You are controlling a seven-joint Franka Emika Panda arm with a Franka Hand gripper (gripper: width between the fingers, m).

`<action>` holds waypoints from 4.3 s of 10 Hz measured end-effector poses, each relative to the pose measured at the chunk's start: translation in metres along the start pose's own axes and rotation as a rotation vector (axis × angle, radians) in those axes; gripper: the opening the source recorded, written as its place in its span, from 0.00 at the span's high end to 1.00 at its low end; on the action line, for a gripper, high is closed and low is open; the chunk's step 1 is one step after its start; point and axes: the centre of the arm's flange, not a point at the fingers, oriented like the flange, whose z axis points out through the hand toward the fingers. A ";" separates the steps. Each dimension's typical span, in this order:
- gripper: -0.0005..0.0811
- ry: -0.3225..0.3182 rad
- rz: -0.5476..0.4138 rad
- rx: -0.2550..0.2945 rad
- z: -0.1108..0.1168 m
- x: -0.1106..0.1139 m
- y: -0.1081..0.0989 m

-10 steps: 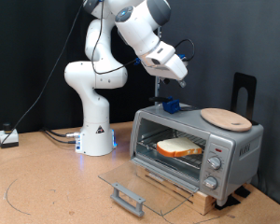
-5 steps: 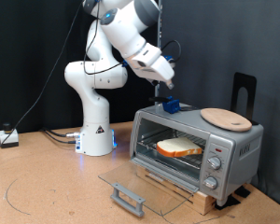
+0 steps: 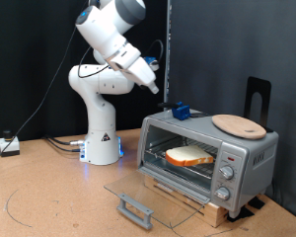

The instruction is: Make a piece of toast with the oven

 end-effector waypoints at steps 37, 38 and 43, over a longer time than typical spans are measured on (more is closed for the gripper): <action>0.01 -0.177 1.323 0.176 -0.013 -0.127 0.236; 0.01 -0.196 1.331 0.218 -0.010 -0.126 0.233; 0.01 -0.262 1.352 0.294 0.027 -0.137 0.248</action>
